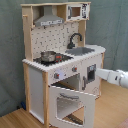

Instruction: Play with the kitchen

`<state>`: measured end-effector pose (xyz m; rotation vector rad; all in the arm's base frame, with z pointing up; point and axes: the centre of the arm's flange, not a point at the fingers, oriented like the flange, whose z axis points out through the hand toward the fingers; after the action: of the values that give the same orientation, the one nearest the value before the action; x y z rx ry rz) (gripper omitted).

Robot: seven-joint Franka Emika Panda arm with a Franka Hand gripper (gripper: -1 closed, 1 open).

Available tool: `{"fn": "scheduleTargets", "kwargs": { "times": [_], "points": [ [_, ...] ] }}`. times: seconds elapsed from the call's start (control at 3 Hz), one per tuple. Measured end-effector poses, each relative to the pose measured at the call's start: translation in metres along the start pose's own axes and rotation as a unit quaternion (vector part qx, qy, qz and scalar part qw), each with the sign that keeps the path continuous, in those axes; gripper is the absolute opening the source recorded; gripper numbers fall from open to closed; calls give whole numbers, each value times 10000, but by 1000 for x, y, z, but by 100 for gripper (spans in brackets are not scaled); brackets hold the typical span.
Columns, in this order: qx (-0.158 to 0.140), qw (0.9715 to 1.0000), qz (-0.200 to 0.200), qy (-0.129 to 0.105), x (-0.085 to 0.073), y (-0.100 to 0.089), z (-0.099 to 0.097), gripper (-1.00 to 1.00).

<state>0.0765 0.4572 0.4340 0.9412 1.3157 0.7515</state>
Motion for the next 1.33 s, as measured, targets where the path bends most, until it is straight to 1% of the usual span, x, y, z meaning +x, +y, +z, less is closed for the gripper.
{"fn": "scheduleTargets", "kwargs": {
  "times": [0.33, 0.67, 1.0, 1.33],
  "points": [
    [54, 9993, 323, -202, -15, 38, 23, 100],
    [99, 9971, 604, -460, -29, 69, 46, 100],
    [198, 9934, 914, -661, -38, 95, 71, 100],
    [225, 9895, 1226, -729, -40, 121, 87, 100]
  ]
}}
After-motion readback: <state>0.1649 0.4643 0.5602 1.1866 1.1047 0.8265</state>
